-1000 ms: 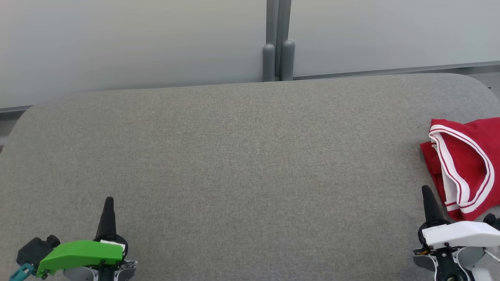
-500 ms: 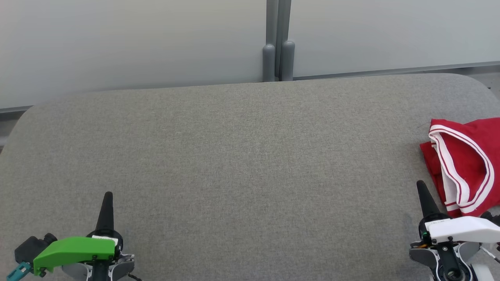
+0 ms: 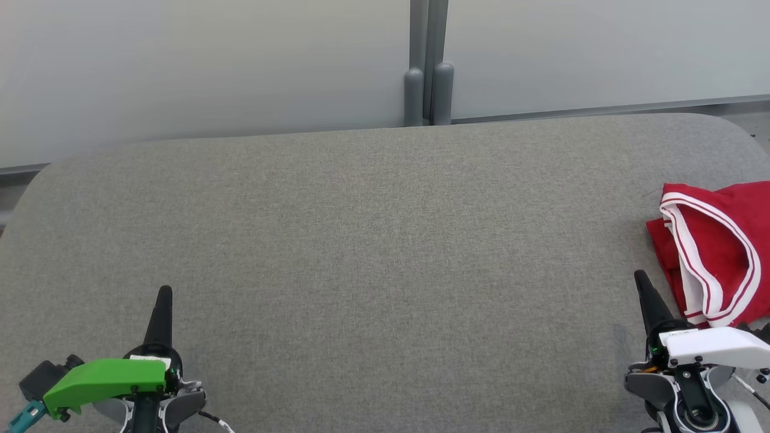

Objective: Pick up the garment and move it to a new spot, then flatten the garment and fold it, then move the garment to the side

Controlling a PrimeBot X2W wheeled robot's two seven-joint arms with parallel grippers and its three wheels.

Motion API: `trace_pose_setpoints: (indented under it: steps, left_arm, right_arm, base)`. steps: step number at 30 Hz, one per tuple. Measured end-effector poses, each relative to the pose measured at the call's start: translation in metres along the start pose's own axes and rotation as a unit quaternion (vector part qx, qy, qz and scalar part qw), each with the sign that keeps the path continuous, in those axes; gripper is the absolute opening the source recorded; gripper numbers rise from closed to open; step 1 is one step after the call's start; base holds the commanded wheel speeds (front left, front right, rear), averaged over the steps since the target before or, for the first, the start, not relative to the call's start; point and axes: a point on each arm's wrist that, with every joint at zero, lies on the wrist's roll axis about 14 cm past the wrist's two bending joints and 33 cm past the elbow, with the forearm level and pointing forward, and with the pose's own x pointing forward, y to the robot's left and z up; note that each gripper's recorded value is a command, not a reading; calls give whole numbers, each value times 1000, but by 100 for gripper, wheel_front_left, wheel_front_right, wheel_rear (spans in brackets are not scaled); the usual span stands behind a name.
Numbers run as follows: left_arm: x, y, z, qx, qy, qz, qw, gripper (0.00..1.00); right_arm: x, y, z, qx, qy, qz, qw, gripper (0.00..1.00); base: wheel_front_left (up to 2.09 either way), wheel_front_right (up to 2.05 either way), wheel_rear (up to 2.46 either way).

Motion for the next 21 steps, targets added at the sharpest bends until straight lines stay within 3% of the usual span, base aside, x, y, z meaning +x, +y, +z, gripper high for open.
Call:
trace_pose_setpoints:
  steps: [21]
  left_arm:
    - [4,-12,2,-76,3,-21,997,0]
  right_arm:
    - [6,12,-5,92,14,21,995,0]
  base:
    - [0,0,0]
